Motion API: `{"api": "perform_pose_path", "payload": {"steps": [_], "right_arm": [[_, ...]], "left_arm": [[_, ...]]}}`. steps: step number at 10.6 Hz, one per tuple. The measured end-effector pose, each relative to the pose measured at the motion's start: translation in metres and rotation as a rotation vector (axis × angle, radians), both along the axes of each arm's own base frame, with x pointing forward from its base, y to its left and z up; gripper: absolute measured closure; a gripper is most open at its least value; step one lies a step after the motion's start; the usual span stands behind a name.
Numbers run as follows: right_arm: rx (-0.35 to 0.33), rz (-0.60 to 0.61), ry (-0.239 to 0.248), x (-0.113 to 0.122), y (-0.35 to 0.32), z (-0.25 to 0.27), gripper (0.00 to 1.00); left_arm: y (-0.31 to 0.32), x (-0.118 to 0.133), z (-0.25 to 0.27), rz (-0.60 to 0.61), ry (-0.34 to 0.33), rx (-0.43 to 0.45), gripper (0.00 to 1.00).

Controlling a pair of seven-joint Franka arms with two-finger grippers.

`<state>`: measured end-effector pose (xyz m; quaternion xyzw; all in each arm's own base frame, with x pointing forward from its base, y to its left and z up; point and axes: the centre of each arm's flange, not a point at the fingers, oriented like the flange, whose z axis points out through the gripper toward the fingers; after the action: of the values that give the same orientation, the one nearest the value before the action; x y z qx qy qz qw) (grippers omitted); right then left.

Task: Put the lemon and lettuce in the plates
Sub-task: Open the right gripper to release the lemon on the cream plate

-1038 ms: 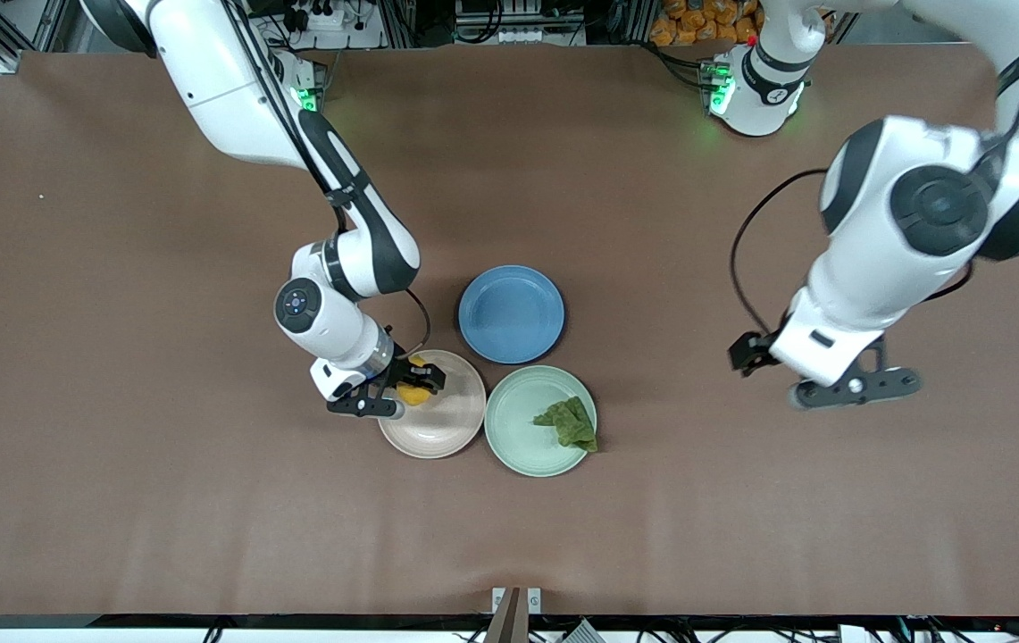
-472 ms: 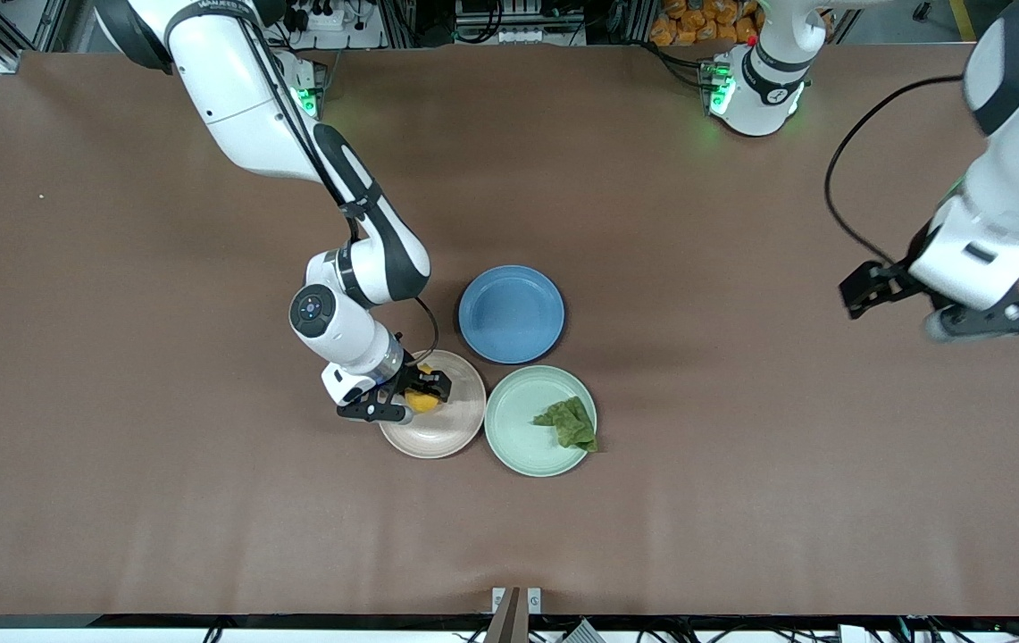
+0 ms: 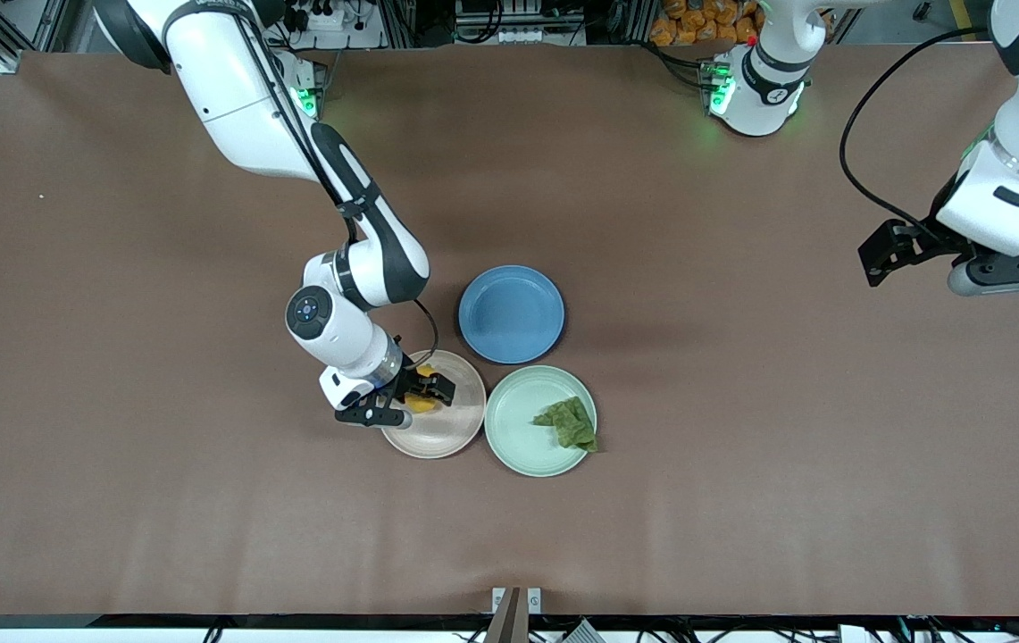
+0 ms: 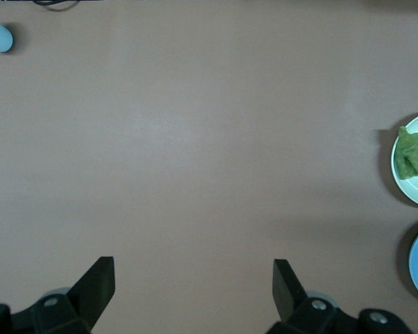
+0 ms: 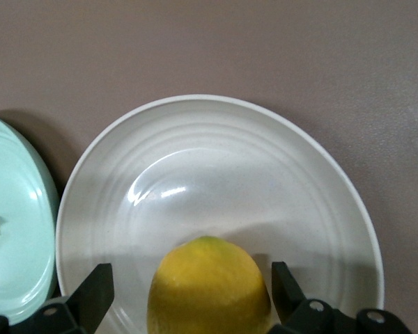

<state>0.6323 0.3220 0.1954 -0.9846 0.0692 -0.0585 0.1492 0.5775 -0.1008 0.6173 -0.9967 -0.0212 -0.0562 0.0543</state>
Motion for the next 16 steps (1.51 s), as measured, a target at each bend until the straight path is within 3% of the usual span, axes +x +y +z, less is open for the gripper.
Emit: {"api": "perform_pose_path", "payload": {"steps": [2, 4, 7, 9, 11, 16], "right_arm": [[-0.007, 0.035, 0.104, 0.005, 0.001, 0.012, 0.0], [-0.02, 0.048, 0.161, 0.019, -0.011, 0.039, 0.0], [-0.042, 0.068, 0.201, 0.031, -0.037, 0.071, 0.0], [-0.092, 0.138, 0.213, 0.04, -0.077, 0.086, 0.0], [-0.153, 0.226, 0.257, 0.046, -0.137, 0.11, 0.0], [-0.26, 0.24, 0.289, 0.046, -0.236, 0.159, 0.0]], "left_arm": [[-0.001, -0.002, 0.002, -0.009, 0.003, -0.018, 0.0], [-0.005, -0.003, 0.001, -0.009, 0.015, -0.067, 0.0], [-0.007, -0.009, 0.002, -0.008, 0.043, -0.081, 0.0], [-0.009, -0.012, 0.002, -0.013, 0.056, -0.078, 0.0], [-0.009, -0.013, 0.004, -0.065, 0.058, -0.073, 0.0], [0.016, -0.02, 0.02, -0.099, 0.05, -0.064, 0.0]]}}
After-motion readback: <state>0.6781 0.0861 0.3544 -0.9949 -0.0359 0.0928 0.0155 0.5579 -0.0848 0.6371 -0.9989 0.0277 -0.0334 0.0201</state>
